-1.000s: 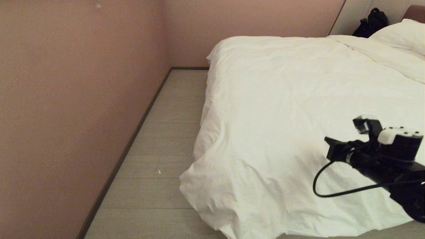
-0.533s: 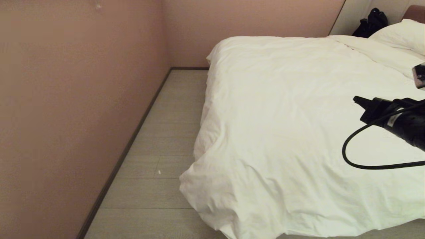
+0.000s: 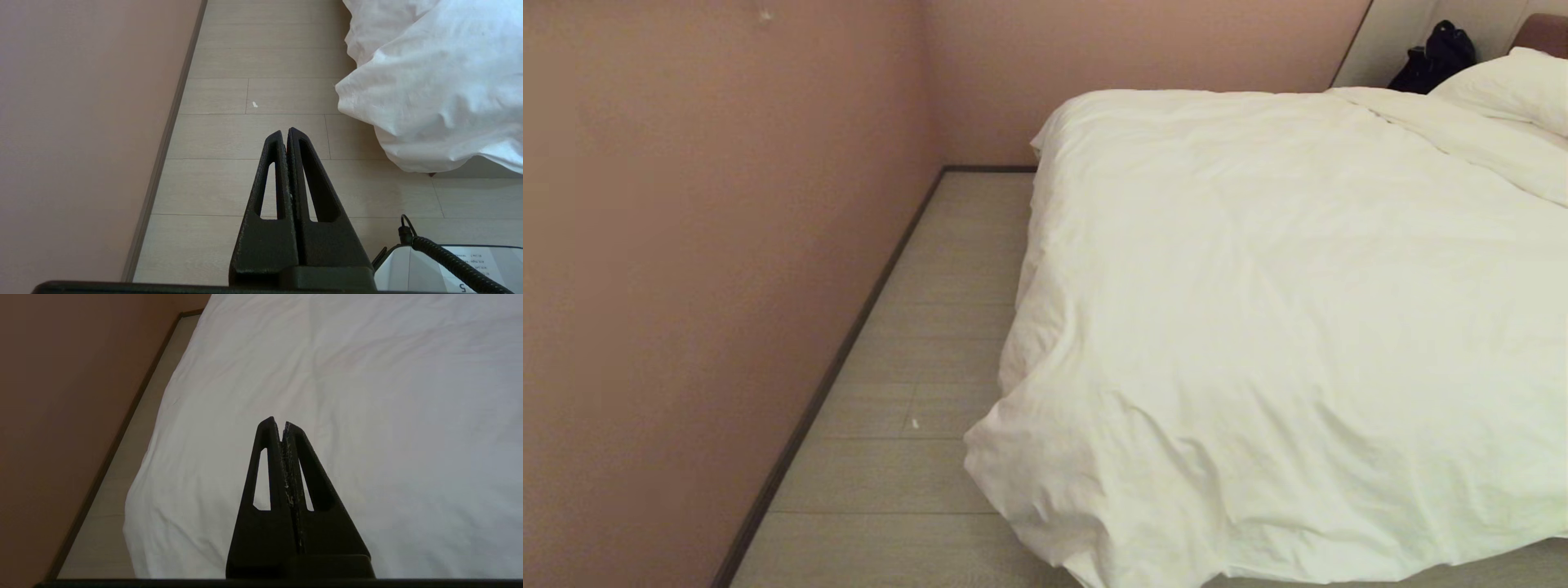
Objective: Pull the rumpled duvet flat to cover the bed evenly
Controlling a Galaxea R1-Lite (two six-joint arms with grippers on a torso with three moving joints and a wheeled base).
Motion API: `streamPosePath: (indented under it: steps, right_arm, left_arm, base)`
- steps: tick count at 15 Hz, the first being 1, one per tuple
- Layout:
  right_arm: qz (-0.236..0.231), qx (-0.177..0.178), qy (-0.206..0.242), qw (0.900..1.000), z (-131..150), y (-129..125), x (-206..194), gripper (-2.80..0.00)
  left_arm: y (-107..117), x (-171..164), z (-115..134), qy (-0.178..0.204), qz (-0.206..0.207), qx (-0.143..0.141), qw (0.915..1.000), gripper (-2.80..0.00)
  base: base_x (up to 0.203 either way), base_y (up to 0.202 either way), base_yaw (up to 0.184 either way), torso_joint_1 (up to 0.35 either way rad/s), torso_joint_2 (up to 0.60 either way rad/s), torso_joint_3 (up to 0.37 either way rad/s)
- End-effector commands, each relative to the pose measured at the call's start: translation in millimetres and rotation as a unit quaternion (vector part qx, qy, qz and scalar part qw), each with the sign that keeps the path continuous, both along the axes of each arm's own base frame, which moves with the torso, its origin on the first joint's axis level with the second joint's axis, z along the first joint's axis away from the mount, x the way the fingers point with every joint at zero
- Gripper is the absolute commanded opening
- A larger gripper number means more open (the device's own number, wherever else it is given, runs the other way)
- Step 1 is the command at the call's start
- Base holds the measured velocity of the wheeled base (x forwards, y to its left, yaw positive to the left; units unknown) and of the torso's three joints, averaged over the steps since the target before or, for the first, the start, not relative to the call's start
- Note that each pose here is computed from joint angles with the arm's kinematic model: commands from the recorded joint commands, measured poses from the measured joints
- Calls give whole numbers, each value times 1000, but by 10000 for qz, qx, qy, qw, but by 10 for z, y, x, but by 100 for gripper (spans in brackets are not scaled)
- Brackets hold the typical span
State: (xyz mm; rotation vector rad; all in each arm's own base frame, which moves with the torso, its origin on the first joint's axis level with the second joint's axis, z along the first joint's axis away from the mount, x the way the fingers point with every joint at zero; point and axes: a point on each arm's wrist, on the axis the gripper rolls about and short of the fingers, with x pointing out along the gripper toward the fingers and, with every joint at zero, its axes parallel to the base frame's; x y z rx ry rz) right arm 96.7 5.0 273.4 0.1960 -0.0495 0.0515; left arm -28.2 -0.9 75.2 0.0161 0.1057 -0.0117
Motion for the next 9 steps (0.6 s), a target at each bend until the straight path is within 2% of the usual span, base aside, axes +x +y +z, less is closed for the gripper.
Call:
streamPosePath:
  steps: [1, 4, 9]
  right_arm:
    - [-101, -114, 878, 9960, -314, -29, -461, -280]
    - [-475, -283, 366, 9978, -466, -66, -868, -280]
    - [-719, -601, -50, 9956, -783, -92, -1328, -280]
  left_arm:
    - [0, 0, -4, 8, 0, 1, 10000, -280]
    - [0, 0, -4, 8, 0, 1, 10000, -280]
    - [0, 0, -4, 8, 0, 1, 10000, -280]
  base:
    - [0, 0, 0, 0, 0, 0]
    - [0, 0, 0, 0, 0, 0]
    - [0, 0, 0, 0, 0, 0]
